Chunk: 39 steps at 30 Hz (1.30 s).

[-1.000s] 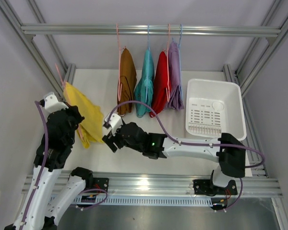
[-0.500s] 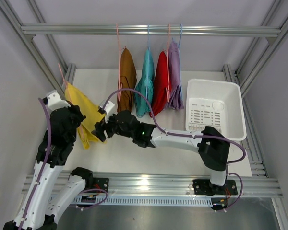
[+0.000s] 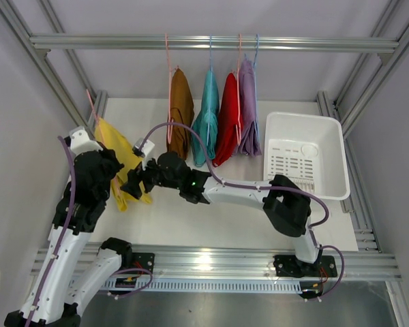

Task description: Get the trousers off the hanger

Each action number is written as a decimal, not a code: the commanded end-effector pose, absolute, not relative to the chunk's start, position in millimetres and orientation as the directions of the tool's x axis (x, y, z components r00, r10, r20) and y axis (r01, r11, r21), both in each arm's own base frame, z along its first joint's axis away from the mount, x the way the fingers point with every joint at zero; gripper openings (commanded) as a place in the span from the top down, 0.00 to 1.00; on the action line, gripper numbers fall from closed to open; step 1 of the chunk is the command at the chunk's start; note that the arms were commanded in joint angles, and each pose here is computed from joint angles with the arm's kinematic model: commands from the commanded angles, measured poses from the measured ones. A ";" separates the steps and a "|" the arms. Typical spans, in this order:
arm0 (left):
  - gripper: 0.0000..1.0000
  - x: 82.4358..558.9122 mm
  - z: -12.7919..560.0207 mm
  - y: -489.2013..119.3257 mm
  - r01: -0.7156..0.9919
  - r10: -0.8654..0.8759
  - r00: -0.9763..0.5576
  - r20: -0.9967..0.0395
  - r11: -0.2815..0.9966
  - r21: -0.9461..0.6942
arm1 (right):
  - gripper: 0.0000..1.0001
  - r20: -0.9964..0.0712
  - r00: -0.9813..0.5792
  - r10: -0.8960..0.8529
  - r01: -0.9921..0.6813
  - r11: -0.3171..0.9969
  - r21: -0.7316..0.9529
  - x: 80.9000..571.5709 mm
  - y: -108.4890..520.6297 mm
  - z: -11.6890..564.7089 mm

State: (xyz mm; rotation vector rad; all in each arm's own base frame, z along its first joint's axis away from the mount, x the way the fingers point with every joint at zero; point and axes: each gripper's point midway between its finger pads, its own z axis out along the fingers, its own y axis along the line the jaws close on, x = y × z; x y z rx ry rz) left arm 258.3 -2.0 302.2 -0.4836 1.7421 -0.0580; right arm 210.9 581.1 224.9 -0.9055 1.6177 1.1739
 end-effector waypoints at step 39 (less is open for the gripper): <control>1.00 267.5 334.2 -20.4 -0.177 -0.391 -0.079 -0.917 0.911 -0.373 | 0.41 -0.967 -0.193 0.167 -0.858 0.449 0.249 292.5 621.5 236.8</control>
